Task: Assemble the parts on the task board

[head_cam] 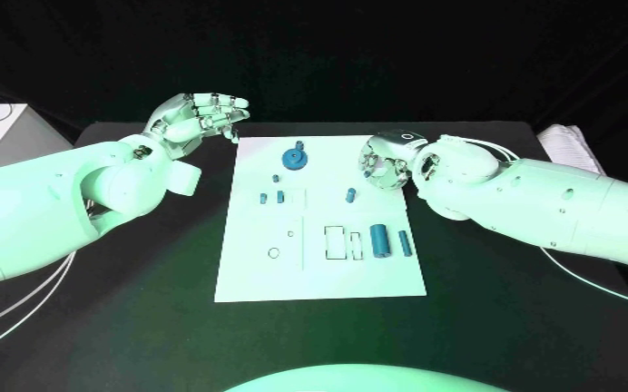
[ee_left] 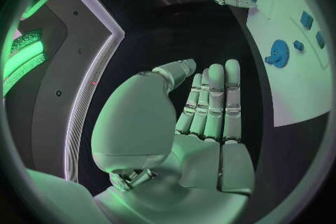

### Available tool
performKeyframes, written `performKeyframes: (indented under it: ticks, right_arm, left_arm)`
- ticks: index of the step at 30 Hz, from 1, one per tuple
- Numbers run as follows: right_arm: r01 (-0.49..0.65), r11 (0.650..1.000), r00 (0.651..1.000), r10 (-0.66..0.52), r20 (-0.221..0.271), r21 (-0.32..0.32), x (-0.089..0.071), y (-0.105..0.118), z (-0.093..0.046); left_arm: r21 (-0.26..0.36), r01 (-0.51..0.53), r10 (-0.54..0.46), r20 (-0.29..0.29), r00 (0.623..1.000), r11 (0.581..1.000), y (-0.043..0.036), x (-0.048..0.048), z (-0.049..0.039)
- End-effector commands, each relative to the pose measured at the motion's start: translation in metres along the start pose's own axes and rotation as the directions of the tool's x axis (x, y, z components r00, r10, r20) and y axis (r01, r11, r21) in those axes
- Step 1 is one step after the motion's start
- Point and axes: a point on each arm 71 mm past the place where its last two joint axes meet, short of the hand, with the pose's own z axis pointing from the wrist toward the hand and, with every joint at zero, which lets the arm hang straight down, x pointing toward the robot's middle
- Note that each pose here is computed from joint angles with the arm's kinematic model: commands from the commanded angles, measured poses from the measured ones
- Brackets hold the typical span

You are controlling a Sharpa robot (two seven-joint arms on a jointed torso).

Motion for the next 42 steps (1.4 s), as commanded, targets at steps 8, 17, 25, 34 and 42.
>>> performKeyframes:
  ticks: [8,17,25,34,42]
  right_arm:
    - [0.035,0.999,0.998,-0.034,-0.05,0.012,0.014,0.006,0.002]
    - [0.072,0.997,0.997,-0.071,-0.038,0.04,0.019,0.008,0.003]
    - [0.091,0.994,0.996,-0.092,0.016,0.064,0.016,0.008,0.001]
    - [0.057,0.997,0.986,-0.064,0.156,0.048,0.006,0.007,-0.008]
    - [0.006,1.0,0.962,-0.009,0.274,0.01,-0.009,0.008,-0.021]
  left_arm:
    - [0.017,0.03,-0.029,-0.024,0.999,0.999,-0.0023,0.0027,0.0]
    - [0.015,0.026,-0.026,-0.025,0.999,1.0,-0.0021,0.0024,0.0001]
    - [0.015,0.02,-0.02,-0.027,0.999,1.0,-0.002,0.0021,0.0]
    - [0.014,0.016,-0.016,-0.022,1.0,1.0,-0.0018,-0.0004,-0.0003]
    - [0.012,0.01,-0.01,-0.009,1.0,1.0,-0.0013,-0.005,-0.0006]
